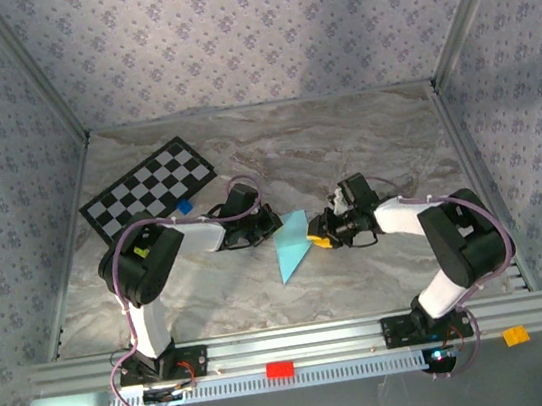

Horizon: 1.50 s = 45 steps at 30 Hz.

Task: Fold a paper plane with a square sheet of paper (pick it up from the middle)
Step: Fold the wing for the fifth time at the center of the table.

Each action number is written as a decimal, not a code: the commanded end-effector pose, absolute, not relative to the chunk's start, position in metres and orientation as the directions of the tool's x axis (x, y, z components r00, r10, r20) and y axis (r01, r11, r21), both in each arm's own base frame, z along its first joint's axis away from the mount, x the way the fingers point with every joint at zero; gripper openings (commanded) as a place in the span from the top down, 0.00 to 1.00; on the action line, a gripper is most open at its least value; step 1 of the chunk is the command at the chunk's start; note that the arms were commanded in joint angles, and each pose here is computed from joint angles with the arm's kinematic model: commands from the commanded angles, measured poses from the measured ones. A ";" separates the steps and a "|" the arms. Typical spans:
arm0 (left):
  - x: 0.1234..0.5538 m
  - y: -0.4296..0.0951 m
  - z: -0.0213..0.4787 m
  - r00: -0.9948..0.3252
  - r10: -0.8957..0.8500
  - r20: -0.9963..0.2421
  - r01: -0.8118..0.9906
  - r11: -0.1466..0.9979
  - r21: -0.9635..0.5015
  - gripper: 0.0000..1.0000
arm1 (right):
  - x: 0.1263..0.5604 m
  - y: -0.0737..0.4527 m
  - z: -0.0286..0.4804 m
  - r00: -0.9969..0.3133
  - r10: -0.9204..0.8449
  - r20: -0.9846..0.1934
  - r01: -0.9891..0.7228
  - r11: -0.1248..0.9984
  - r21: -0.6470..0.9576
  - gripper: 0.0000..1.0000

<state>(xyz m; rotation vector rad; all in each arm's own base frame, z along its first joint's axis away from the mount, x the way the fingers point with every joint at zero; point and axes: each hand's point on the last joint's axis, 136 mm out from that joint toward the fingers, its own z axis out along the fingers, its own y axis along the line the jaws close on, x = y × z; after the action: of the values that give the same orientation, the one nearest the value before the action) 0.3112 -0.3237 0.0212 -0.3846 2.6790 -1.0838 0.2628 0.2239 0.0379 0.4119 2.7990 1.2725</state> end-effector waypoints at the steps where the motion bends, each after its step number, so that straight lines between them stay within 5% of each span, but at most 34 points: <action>1: 0.287 -0.307 -0.009 -0.956 -0.291 -0.043 -0.206 0.767 -0.607 0.95 | 0.271 0.229 0.043 -0.969 0.238 0.062 0.199 0.610 0.767 0.68; 45: 0.290 -0.313 0.002 -0.965 -0.252 -0.073 -0.153 0.767 -0.624 0.93 | 0.292 0.245 0.040 -0.996 0.070 0.057 0.086 0.526 0.846 0.76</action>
<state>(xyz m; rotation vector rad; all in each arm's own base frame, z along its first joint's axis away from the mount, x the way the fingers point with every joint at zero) 0.3083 -0.3245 0.0214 -0.3212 2.7038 -1.0670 0.2887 0.2438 0.0373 0.1659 2.7677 1.4932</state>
